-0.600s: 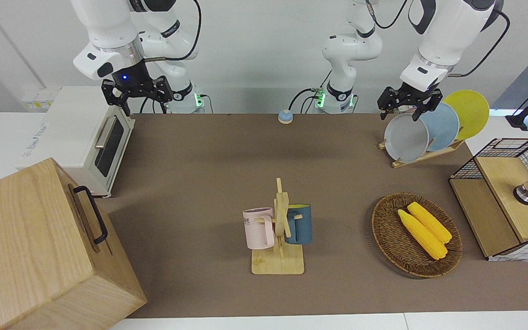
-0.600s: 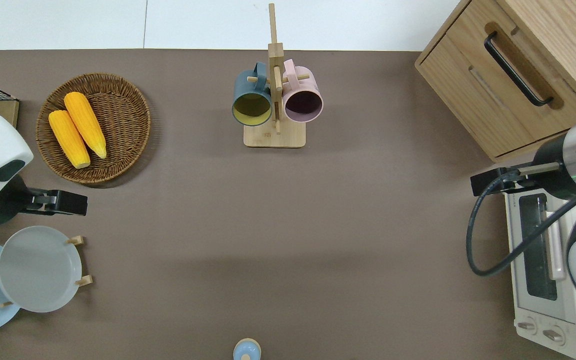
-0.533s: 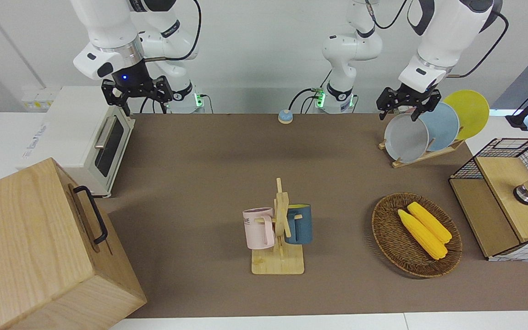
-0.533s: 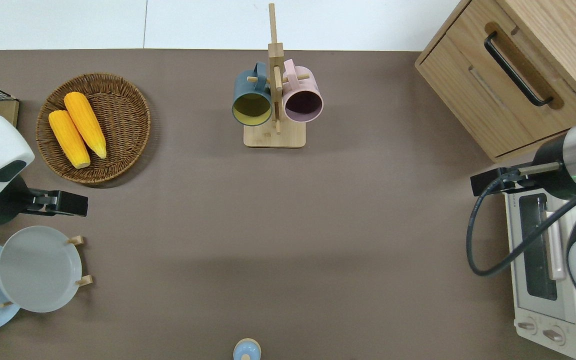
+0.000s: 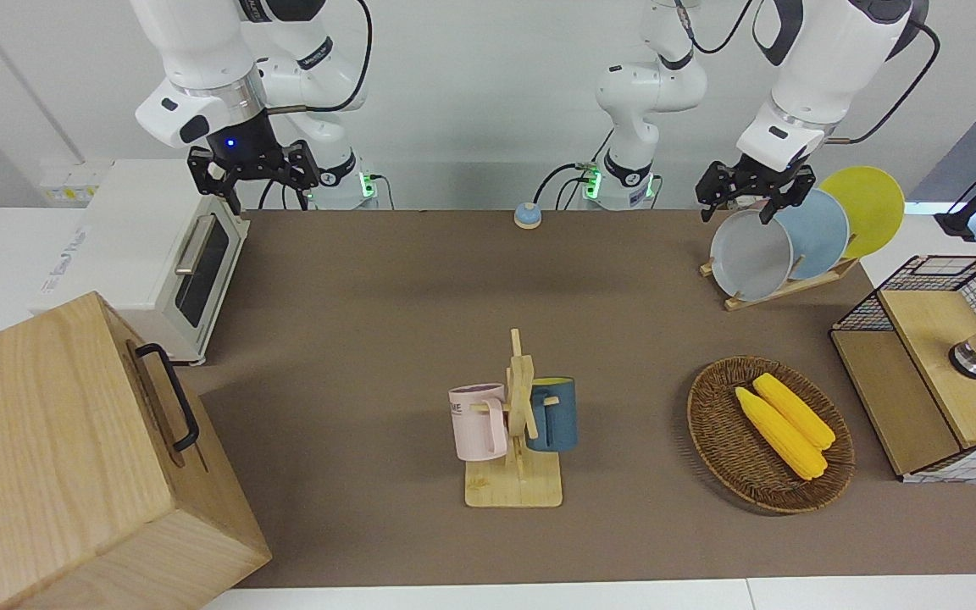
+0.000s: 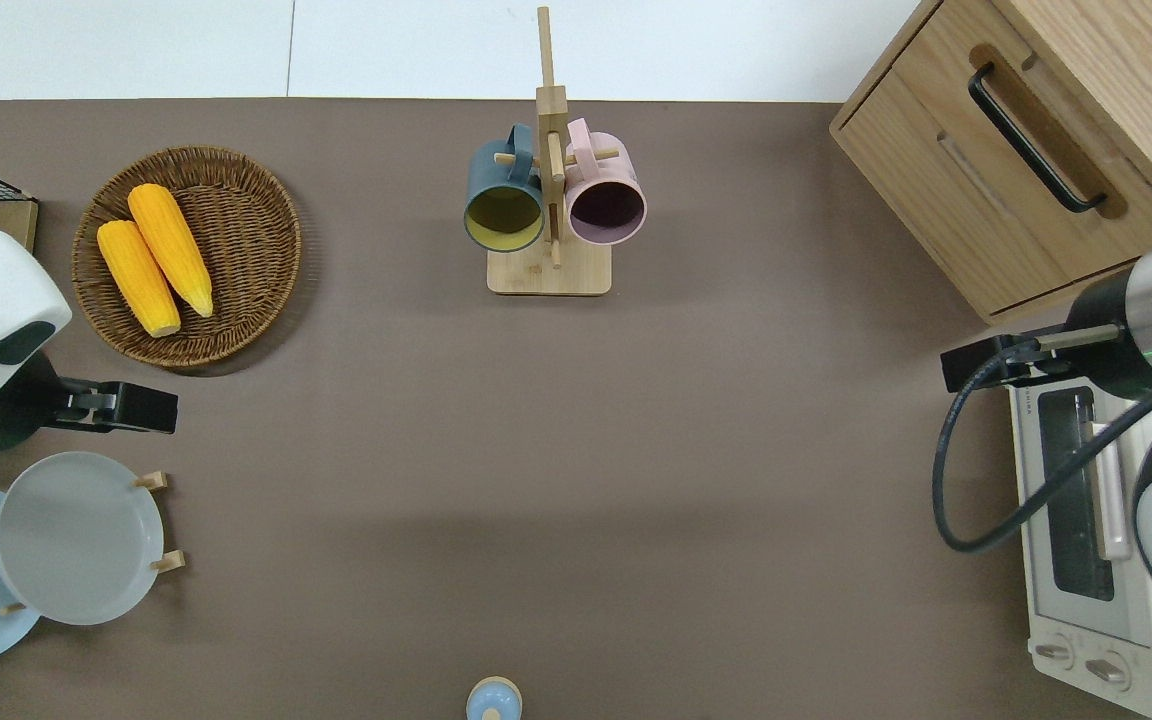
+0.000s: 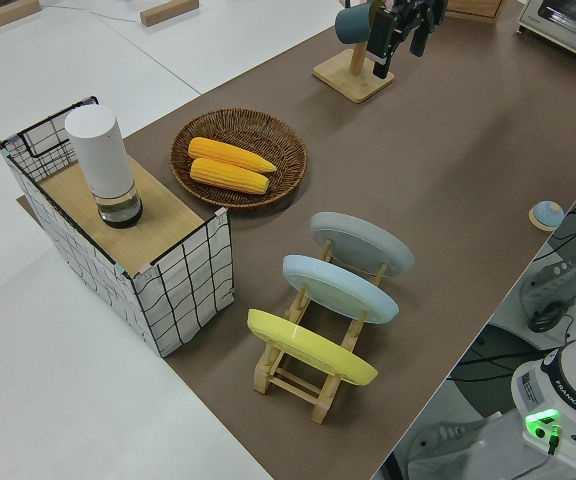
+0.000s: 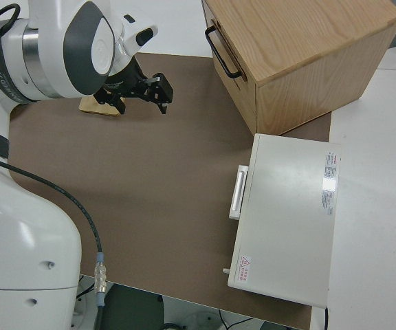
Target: Pick gray plate from low plate rack and place it on table with left arm
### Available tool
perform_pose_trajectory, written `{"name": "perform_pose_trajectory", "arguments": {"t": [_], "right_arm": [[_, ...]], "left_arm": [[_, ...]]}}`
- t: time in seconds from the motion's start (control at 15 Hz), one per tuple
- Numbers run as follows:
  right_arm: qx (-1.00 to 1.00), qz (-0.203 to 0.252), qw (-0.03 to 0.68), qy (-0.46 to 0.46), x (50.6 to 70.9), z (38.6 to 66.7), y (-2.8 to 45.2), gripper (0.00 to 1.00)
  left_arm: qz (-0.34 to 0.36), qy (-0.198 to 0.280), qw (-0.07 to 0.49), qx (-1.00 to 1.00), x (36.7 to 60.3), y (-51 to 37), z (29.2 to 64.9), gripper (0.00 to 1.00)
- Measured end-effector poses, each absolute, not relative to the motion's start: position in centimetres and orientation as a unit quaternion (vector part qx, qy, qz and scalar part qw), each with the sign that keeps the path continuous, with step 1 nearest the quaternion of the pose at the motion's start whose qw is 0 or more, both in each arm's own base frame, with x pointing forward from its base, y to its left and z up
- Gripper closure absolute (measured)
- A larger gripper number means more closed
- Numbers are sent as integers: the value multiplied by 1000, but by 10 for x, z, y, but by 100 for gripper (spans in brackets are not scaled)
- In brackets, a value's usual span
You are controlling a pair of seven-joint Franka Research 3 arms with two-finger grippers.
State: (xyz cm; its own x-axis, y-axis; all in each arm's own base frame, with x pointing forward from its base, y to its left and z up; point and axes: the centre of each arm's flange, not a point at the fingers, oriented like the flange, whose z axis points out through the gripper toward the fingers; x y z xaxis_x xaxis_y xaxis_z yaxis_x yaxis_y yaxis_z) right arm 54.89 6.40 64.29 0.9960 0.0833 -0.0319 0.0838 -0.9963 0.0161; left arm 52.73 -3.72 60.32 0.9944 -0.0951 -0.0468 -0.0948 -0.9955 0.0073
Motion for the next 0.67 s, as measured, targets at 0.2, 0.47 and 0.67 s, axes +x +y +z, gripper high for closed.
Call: {"name": "perform_pose_trajectory", "arguments": {"t": [0.2,0.47,0.67], "right_arm": [[999,-16,9,42,549,643,64,1],[999,-16,9,42,549,643,64,1],[999,-16,9,42,549,643,64,1]], "left_arm": [[-24,-48,3,999,527,-37,603,0],[-24,-52,3,998,527,-34,603,0],[-36,-67,5,997,526,-20,601,0]]}}
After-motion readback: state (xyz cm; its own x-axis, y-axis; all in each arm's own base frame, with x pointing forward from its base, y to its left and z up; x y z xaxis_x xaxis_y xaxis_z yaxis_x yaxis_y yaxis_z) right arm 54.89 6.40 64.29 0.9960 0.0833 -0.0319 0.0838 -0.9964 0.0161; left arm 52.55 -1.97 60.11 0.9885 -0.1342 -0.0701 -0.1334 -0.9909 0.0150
